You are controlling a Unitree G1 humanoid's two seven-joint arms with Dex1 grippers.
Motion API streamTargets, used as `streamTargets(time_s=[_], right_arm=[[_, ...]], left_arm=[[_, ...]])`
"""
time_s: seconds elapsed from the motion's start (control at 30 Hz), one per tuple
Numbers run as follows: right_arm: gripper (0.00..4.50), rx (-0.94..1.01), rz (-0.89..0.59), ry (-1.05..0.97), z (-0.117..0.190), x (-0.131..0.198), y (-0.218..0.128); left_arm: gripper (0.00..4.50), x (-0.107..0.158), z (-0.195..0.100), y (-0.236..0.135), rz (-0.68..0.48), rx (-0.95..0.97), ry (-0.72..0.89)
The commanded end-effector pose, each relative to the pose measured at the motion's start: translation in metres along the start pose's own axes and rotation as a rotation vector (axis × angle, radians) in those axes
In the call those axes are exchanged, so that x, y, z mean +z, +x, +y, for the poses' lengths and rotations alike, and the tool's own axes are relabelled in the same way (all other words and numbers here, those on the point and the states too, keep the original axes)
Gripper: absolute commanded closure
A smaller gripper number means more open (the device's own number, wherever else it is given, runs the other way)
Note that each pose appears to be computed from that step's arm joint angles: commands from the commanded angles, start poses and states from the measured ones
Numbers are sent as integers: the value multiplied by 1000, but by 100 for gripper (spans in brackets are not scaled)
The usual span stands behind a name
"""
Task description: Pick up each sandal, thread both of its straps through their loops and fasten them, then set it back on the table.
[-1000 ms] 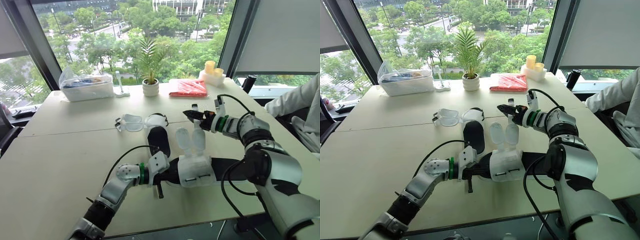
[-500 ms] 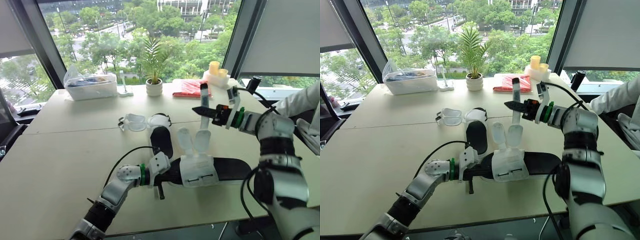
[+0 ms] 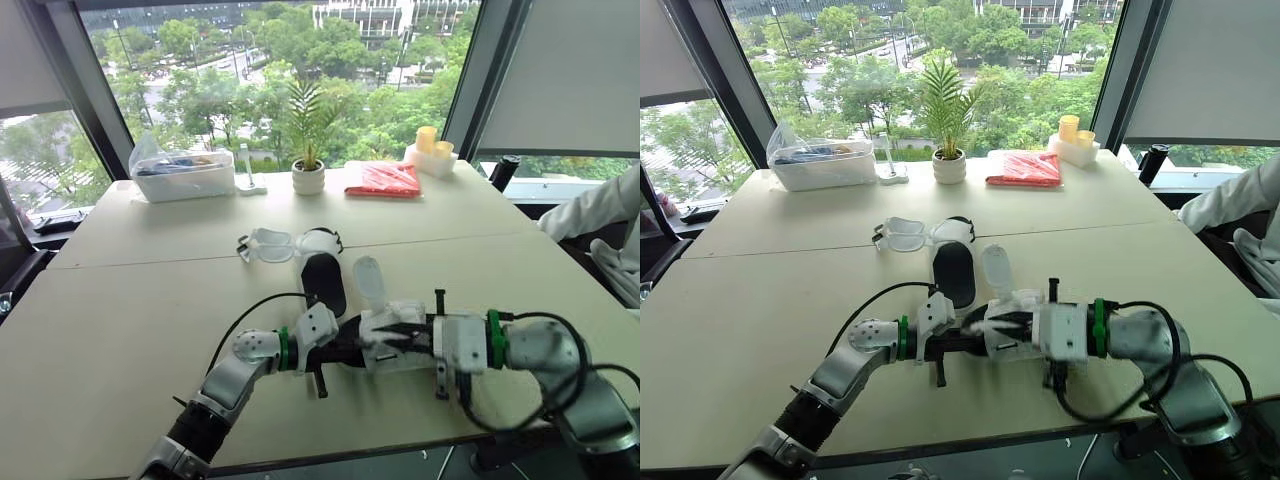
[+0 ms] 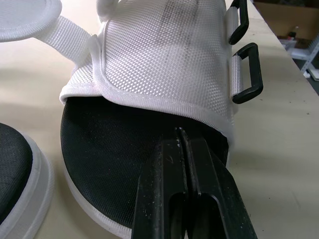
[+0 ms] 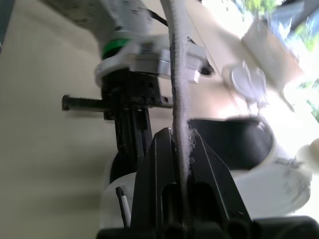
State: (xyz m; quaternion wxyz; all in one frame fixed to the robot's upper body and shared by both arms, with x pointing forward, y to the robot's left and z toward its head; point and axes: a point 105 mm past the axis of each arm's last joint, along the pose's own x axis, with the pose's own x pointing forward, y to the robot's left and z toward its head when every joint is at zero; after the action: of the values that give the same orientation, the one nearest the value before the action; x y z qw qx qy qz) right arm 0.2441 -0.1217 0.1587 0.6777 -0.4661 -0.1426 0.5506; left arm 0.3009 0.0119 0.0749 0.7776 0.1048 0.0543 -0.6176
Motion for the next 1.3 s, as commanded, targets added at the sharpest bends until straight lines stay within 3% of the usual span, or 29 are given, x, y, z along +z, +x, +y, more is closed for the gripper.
streamTargets(time_s=[0.03, 0.1, 0.33, 0.5, 0.67, 0.97, 1.3], right_arm=[[417, 49, -36, -251, 16, 1, -1], [359, 85, -53, -307, 24, -2, 0], [2, 250, -22, -216, 50, -12, -15], [2, 414, 99, -124, 70, -29, -51], [2, 406, 163, 229, 69, -27, -75], [2, 121, 192, 1156, 45, -46, -54], [2, 127, 129, 1585, 61, -37, -21]], left_arm=[[450, -16, -1, -3, 53, 4, -51], [450, -16, 0, -3, 52, 11, -58], [450, -16, -1, -4, 52, 12, -68], [450, -16, -3, -2, 48, 4, -75], [450, -15, -3, 0, 45, 2, -76], [450, -13, -3, 5, 40, -9, -69], [450, -13, -4, 7, 40, -19, -61]])
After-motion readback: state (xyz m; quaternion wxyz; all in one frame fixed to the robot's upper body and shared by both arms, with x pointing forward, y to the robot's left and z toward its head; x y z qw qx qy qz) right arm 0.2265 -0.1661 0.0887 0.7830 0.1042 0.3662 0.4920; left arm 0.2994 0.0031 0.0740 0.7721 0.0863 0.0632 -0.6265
